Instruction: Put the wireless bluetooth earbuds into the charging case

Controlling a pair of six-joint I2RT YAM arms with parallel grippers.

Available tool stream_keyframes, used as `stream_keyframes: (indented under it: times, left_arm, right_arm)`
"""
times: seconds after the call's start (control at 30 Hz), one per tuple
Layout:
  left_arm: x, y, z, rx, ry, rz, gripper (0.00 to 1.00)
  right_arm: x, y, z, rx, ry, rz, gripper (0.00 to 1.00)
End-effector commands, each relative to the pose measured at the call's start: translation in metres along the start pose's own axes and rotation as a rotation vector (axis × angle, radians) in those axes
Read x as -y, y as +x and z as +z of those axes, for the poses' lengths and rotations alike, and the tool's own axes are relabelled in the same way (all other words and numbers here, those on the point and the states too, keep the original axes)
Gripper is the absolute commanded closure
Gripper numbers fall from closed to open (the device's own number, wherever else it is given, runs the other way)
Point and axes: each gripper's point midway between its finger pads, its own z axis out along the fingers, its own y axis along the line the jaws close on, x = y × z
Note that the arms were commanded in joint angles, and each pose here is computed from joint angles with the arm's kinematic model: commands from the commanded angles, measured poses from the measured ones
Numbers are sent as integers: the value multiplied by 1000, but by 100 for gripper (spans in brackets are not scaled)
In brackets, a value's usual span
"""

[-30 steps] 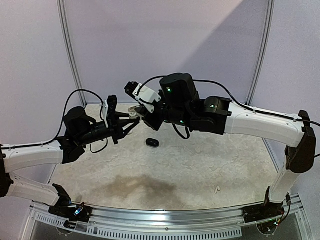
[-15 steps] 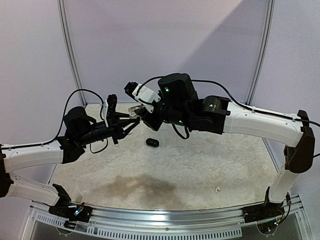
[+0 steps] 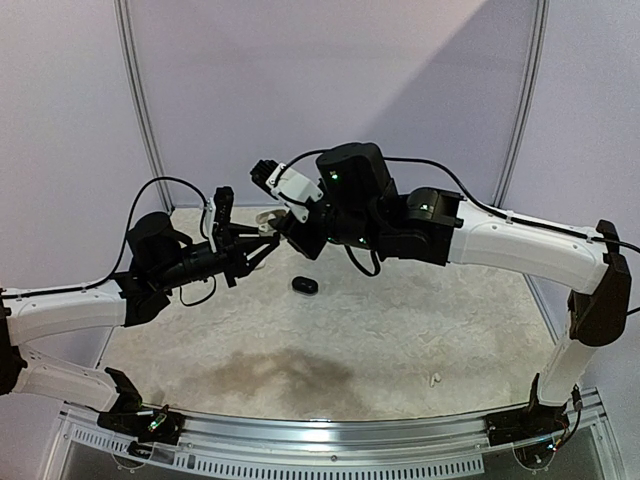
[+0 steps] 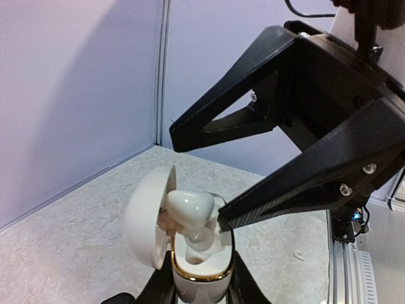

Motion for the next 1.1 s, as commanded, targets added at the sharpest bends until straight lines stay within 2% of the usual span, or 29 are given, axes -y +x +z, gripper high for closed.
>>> stream_keyframes:
  times: [0.0, 0.23, 0.5, 0.83, 1.07]
  left_arm:
    - [4, -24, -1, 59, 9, 16, 100]
    - [7, -26, -1, 60, 25, 20, 100]
    - [5, -21, -1, 36, 18, 7, 100]
    - [-1, -10, 1, -21, -11, 0, 100]
    - [-4, -8, 2, -32, -29, 4, 100]
  right_arm:
    - [-1, 15, -1, -68, -9, 15, 58]
    - [4, 21, 1, -85, 13, 46, 63]
    - [5, 25, -3, -104, 4, 51, 63]
    - [-4, 13, -7, -60, -67, 59, 59]
    - [8, -12, -14, 9, -36, 104, 60]
